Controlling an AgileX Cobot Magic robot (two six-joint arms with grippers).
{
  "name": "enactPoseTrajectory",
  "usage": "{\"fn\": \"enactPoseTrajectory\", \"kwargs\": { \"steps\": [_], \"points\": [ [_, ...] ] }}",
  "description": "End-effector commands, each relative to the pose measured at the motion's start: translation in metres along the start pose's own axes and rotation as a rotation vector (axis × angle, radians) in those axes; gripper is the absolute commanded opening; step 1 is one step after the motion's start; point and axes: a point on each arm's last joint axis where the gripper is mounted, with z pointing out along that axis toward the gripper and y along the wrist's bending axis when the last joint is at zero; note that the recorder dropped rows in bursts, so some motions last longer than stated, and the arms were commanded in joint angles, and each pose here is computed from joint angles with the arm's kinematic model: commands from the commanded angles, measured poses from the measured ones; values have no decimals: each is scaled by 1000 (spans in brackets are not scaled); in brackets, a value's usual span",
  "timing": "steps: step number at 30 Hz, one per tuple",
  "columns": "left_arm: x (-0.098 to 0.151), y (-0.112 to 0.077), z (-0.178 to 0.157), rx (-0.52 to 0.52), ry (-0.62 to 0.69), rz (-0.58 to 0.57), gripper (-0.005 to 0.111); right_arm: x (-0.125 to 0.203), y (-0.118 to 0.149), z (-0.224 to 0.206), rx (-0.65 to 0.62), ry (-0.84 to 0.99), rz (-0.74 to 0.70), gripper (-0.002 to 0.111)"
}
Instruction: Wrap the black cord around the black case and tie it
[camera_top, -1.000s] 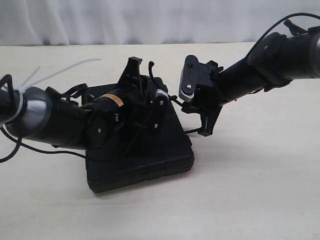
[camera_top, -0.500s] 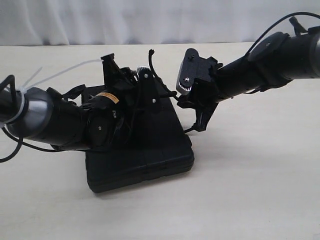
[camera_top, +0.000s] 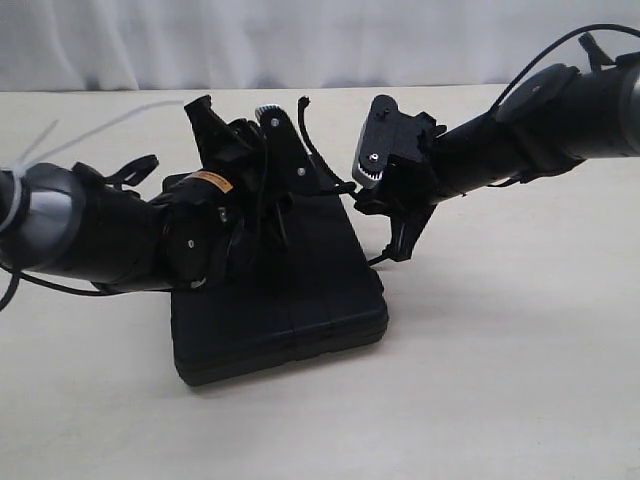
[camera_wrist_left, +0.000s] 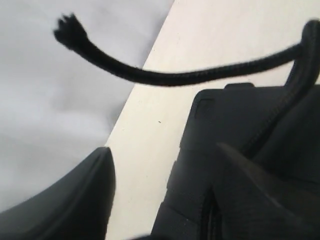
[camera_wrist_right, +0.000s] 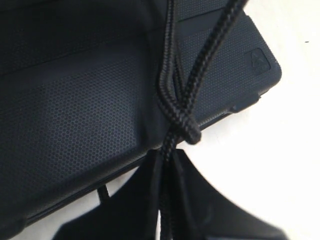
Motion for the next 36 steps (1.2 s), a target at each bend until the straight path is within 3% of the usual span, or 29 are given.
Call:
{"fn": "enactPoseTrajectory", "kwargs": {
  "steps": [1, 4, 8, 12, 14, 16, 18, 22, 25, 30, 32, 34, 35, 36],
  "points": [
    [-8, 3, -9, 77, -17, -51, 56, -2, -3, -4, 18, -10, 2, 4],
    [-10, 8, -11, 53, -27, -189, 56, -2, -4, -4, 20, -20, 21, 4],
    [-11, 12, -11, 25, -43, -523, 56, -2, -4, -4, 20, -20, 21, 4],
    [-14, 11, -9, 114, -83, -760, 56, -2, -4, -4, 20, -20, 21, 4],
    [-16, 12, -7, 214, -139, -849, 56, -2, -3, -4, 18, -20, 21, 4],
    [-10, 19, 3, 255, -113, -1006, 56, -3, -3, -4, 17, -26, 30, 4],
    [-4, 26, 13, 266, -102, -1086, 56, -3, -4, -4, 18, -30, 37, 4],
    [-19, 23, 27, 357, -167, -1095, 55, -4, -3, -4, 15, -34, 26, 4],
    [-19, 14, 40, 379, -134, -1087, 52, -4, -3, -4, 11, -36, 26, 4],
    [-16, 24, 42, 349, -179, -1061, 3, -8, -5, -5, 32, -83, 120, 5],
    [-15, 35, 41, 325, -211, -1065, 0, -9, -5, -5, 30, -90, 128, 16],
    [-16, 47, 37, 301, -232, -1052, 0, -10, -5, -7, 33, -93, 126, 34],
    [-18, 56, 33, 285, -245, -1055, 0, -12, -6, -10, 38, -99, 123, 49],
    [-19, 58, 32, 281, -252, -1056, 0, -14, -6, -13, 39, -107, 119, 55]
  ]
}}
